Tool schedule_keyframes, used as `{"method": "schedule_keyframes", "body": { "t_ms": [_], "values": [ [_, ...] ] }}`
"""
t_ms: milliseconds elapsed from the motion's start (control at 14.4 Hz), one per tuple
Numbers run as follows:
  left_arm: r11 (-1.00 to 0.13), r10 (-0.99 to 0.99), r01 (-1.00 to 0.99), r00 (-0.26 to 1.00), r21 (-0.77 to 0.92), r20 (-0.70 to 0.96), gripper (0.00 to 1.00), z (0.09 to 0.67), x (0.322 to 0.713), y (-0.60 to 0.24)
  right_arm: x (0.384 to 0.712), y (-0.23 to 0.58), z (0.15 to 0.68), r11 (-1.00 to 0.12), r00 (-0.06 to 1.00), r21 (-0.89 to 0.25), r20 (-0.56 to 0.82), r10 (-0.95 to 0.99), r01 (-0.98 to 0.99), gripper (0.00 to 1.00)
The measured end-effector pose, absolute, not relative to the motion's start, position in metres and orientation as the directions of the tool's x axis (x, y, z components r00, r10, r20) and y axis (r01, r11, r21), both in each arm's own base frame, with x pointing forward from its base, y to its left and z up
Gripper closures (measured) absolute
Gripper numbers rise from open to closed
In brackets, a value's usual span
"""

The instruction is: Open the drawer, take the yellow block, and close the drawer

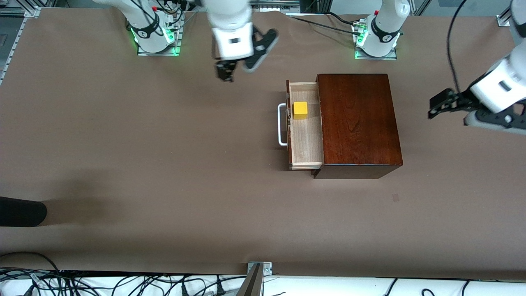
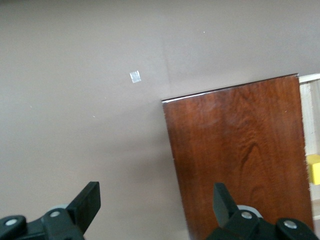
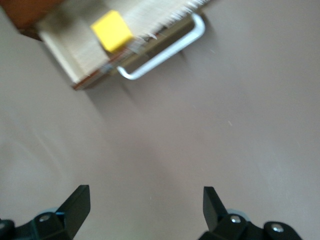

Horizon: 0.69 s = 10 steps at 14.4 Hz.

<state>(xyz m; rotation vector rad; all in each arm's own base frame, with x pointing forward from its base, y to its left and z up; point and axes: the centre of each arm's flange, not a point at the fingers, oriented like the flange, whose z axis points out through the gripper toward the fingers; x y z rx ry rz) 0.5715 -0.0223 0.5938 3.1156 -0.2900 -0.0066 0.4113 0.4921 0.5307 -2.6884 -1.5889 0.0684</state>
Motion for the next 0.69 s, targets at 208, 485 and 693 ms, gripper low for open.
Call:
{"method": "schedule_keyframes", "body": {
  "t_ms": [208,485,693],
  "values": [
    [-0.982,-0.189,-0.189,0.982,0.008,0.009,0.0,0.589,0.559,-0.021,0.407,0.55,0.499,-0.344,0.345,-0.027,0.031,0.938,0.939,0.0],
    [-0.991,-0.134,-0.134,0.991,0.009,-0.013,0.0,0.582,0.556,-0.019,0.392,0.612,0.46,-0.228,0.227,0.031,0.036,0.973,0.973,0.0],
    [-0.994,-0.112,-0.112,0.994,0.008,-0.016,0.0,0.581,0.556,-0.019,0.384,0.643,0.424,-0.146,0.142,0.087,0.052,0.988,0.985,0.0]
  ]
}}
